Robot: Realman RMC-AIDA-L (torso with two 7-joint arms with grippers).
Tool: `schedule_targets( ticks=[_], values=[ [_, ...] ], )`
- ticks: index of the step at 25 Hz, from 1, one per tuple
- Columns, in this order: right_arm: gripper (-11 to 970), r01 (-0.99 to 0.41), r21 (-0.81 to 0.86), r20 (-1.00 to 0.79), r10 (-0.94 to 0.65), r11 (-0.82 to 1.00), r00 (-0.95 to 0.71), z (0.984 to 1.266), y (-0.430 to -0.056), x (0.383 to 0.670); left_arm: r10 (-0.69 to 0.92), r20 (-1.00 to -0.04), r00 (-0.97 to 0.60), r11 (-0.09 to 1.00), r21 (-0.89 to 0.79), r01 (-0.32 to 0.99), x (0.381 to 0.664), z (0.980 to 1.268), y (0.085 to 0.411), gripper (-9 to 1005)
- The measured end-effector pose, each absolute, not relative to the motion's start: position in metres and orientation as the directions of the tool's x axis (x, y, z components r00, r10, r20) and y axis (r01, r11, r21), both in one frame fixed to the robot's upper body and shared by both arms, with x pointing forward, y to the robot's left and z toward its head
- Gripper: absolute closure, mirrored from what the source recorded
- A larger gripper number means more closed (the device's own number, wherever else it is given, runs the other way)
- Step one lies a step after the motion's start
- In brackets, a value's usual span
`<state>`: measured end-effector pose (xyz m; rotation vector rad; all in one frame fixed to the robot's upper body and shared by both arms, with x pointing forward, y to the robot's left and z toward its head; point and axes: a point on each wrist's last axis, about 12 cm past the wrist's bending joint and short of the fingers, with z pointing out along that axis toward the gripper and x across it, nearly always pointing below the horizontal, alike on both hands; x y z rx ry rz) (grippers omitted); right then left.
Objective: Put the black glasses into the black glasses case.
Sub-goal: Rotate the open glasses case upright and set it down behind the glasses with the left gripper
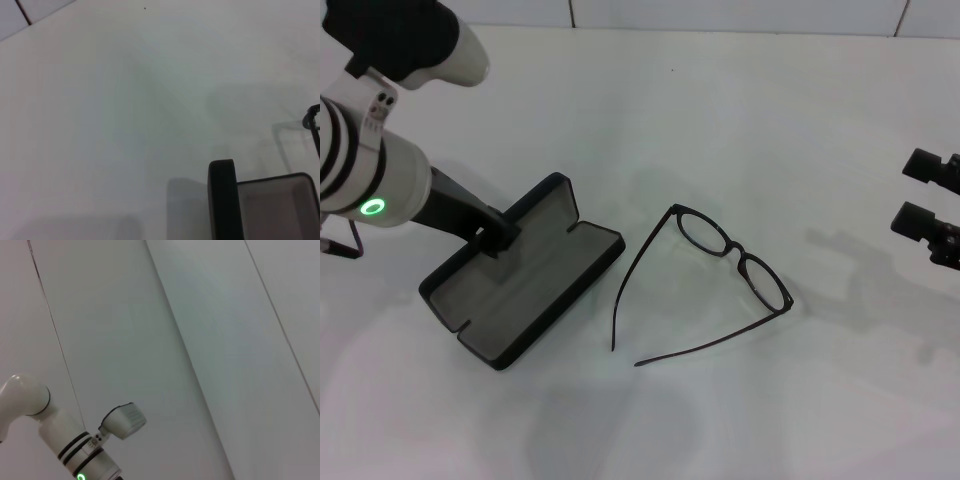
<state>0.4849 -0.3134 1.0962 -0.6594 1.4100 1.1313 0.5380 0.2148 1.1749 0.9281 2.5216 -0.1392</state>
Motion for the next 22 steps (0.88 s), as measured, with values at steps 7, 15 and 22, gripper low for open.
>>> schedule_targets(
  ticks=[7, 15, 22],
  values=[
    [119, -0.884, 0.244, -0.960, 0.226, 0.398, -0.163, 1.097, -0.317, 0.485, 0.626, -0.468, -0.624, 0.741, 0.105, 0.664, 0.542, 1.190, 0.211, 800],
    [118, -0.979, 0.117, -0.973, 0.216, 0.169, -0.079, 1.109, -0.307, 0.464, 0.792, -0.568, -0.224, 0.503, 0.401, 0.766, 0.555, 1.235, 0.176, 792],
    [118, -0.988, 0.156, -0.978, 0.137, -0.007, -0.156, 1.104, -0.296, 0.451, 0.864, -0.481, 0.148, 0.209, 0.611, 0.764, 0.564, 1.212, 0.126, 785]
  ],
)
